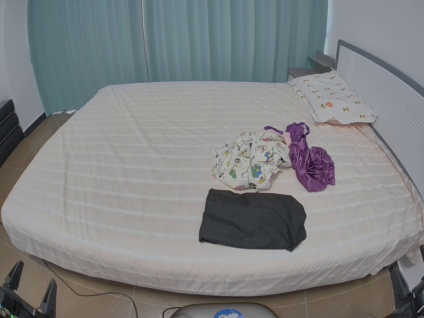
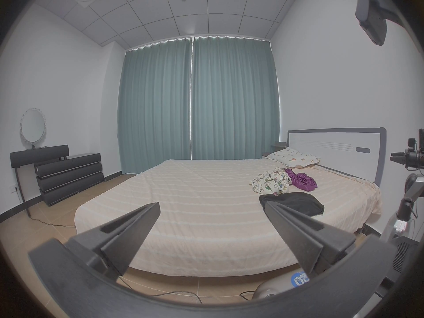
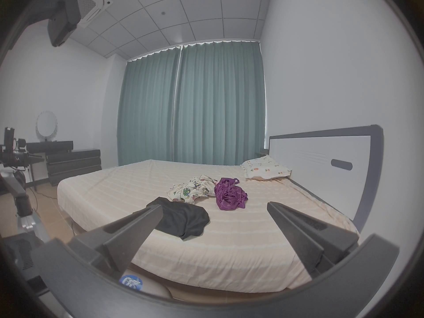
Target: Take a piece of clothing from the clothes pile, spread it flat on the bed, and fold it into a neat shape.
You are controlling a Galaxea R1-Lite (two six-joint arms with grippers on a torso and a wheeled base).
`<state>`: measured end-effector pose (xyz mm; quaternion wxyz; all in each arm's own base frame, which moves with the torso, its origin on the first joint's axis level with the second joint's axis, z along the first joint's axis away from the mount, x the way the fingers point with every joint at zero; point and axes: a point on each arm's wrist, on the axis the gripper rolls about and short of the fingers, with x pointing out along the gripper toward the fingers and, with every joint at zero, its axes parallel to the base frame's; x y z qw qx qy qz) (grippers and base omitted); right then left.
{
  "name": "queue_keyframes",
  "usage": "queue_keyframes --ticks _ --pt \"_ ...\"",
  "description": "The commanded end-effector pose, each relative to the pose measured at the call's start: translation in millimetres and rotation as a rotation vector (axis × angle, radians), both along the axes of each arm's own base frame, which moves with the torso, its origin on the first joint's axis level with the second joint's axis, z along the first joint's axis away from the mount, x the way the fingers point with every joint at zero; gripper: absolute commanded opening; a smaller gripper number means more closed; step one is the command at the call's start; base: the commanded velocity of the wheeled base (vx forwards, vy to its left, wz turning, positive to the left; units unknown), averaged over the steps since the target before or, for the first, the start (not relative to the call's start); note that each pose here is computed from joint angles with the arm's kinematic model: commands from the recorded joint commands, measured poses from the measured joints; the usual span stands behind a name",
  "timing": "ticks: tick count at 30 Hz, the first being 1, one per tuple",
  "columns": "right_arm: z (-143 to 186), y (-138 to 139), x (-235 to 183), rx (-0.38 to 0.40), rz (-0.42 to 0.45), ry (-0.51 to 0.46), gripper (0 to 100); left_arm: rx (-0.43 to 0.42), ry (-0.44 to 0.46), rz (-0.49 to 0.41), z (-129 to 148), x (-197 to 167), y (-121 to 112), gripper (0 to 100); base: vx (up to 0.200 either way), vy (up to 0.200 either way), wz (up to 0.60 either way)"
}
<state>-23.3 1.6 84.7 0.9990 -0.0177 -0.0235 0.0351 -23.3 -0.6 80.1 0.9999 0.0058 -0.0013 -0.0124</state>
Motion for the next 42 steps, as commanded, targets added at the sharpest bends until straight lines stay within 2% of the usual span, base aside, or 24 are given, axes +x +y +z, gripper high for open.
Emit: queue_keyframes --ticks 1,6,14,21,25,30,33,37,42 --pt "-3.5 0.0 0.2 0.047 0.001 0.012 100 0.001 0.013 0.000 -4.5 1.0 0.0 100 0.000 0.000 0.00" --pt "-3.5 -0.3 1.0 0.135 0.003 0.034 100 -0.001 0.013 0.000 -4.5 1.0 0.0 100 0.000 0.000 0.00" --pt "-3.0 -0.2 0.0 0.138 -0.004 0.018 100 0.001 0.013 0.000 -4.5 1.0 0.0 100 0.000 0.000 0.00" --pt "-3.3 -0.1 0.4 0.121 0.000 0.010 100 0.001 0.015 0.000 -4.5 1.1 0.0 100 0.000 0.000 0.00" --pt "-1.4 -1.8 0.5 0.104 -0.076 -0.023 100 -0.001 0.013 0.000 -4.5 1.0 0.0 100 0.000 0.000 0.00" --pt "-1.4 -2.2 0.5 0.056 -0.095 -0.025 100 0.001 0.013 0.000 -4.5 1.0 0.0 100 0.000 0.000 0.00" --pt "-1.7 -3.0 0.5 0.008 -0.135 -0.023 100 -0.001 0.015 0.000 -4.5 1.1 0.0 100 0.000 0.000 0.00" --pt "-2.7 -2.9 0.6 -0.036 -0.131 -0.014 100 -0.001 0.013 0.000 -4.5 1.0 0.0 100 0.000 0.000 0.00" --pt "-4.2 -1.9 -0.2 -0.040 -0.088 0.029 100 -0.001 0.015 0.000 -4.5 1.1 0.0 100 0.000 0.000 0.00"
